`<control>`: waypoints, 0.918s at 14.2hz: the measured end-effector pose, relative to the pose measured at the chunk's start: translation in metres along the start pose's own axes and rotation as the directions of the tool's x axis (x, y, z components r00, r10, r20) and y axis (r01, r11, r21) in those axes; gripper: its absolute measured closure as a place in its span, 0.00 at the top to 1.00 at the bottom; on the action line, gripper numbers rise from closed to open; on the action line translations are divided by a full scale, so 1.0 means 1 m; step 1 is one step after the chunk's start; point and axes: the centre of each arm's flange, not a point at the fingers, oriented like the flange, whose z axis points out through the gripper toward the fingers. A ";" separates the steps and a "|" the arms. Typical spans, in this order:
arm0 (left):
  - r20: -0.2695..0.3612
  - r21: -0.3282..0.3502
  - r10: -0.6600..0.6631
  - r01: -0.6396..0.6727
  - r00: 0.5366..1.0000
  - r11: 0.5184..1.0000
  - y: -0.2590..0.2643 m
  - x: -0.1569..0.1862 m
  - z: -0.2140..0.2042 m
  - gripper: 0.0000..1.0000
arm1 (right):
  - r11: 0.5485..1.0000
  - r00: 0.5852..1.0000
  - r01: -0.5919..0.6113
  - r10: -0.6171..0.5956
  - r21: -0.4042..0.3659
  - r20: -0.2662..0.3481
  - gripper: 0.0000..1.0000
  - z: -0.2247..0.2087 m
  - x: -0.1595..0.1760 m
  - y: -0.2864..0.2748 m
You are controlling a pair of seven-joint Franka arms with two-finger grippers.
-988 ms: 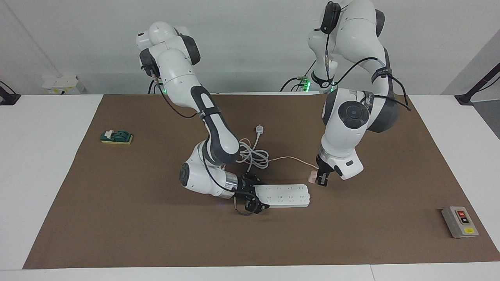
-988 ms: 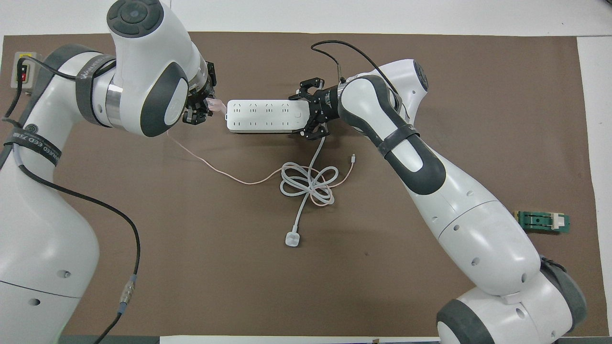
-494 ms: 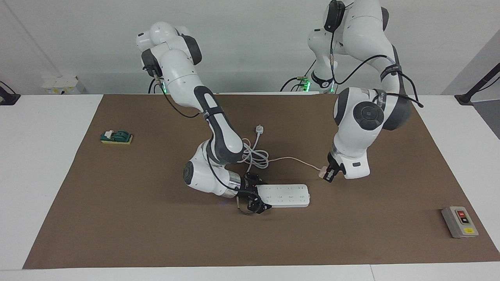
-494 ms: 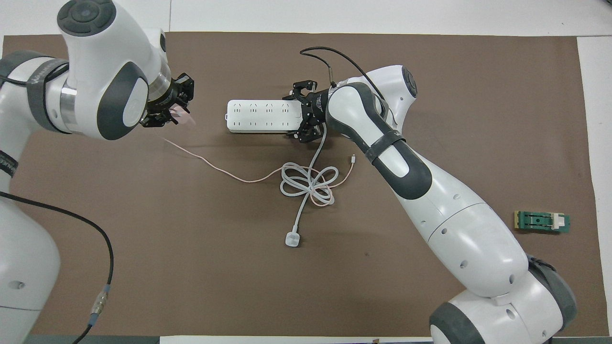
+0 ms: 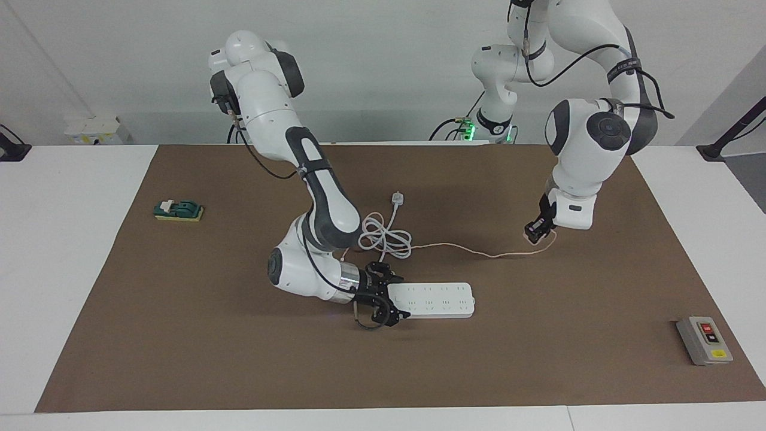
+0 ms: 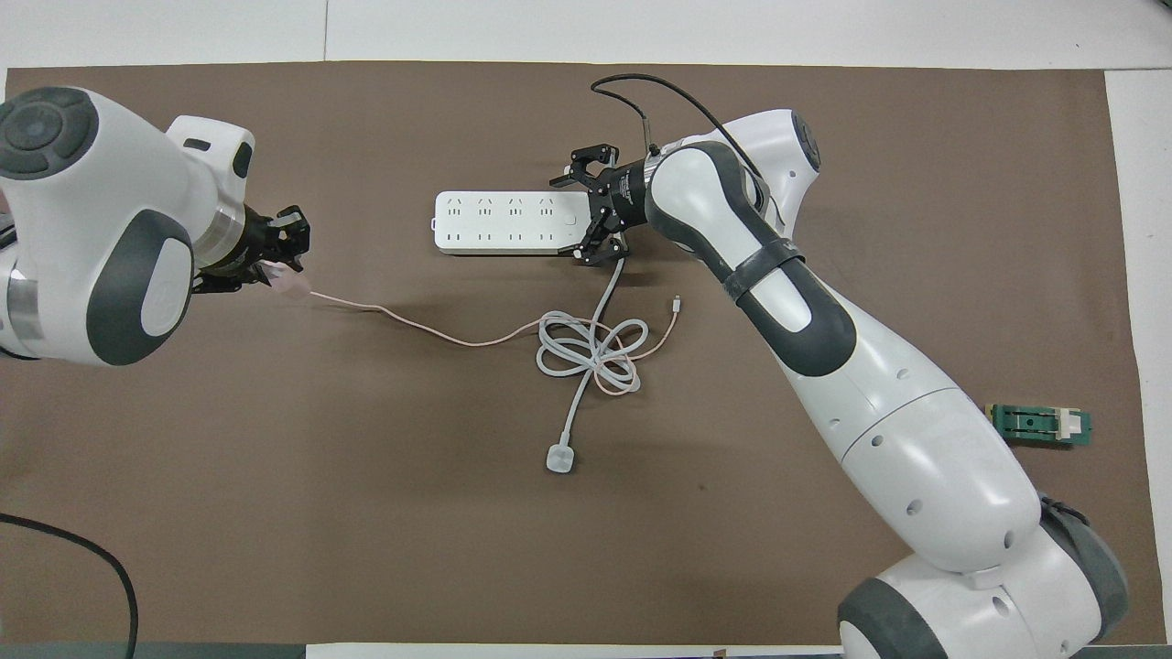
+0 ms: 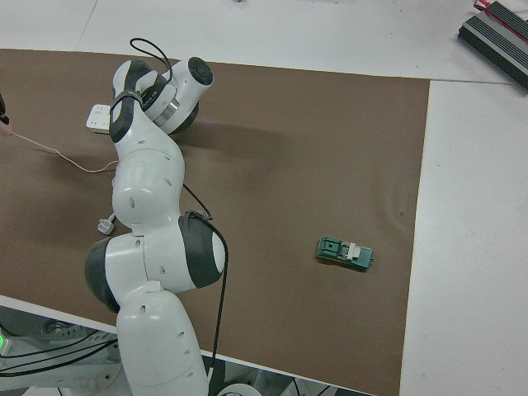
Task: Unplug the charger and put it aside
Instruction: 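Carry the charger toward the switch box while the right gripper withdraws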
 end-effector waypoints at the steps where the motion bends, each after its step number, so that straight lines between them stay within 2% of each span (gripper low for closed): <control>1: 0.003 -0.025 0.035 -0.035 0.999 0.999 -0.013 -0.008 0.002 0.30 | 1.000 1.000 -0.007 0.007 -0.004 0.001 1.00 -0.018 -0.003 -0.002; 3: 0.001 -0.077 0.109 -0.109 0.994 0.991 -0.048 -0.023 0.014 0.30 | 1.000 0.999 -0.011 0.010 -0.023 -0.032 1.00 -0.069 -0.013 -0.004; 7: -0.016 -0.174 0.209 -0.209 0.978 0.962 -0.080 -0.030 0.053 0.30 | 0.999 0.999 0.002 -0.005 -0.052 -0.048 1.00 -0.157 -0.025 -0.001; 9: -0.033 -0.197 0.231 -0.233 0.972 0.952 -0.092 -0.032 0.069 0.30 | 0.999 0.998 0.010 -0.014 -0.052 -0.069 1.00 -0.202 -0.025 0.002; 11: -0.037 -0.199 0.243 -0.246 0.969 0.949 -0.102 -0.031 0.080 0.30 | 0.999 0.992 0.036 -0.041 -0.040 -0.121 1.00 -0.240 -0.034 0.007; 13: -0.041 -0.201 0.249 -0.252 0.968 0.947 -0.114 -0.024 0.090 0.30 | 0.995 0.973 0.087 -0.095 -0.046 -0.211 1.00 -0.270 -0.055 0.016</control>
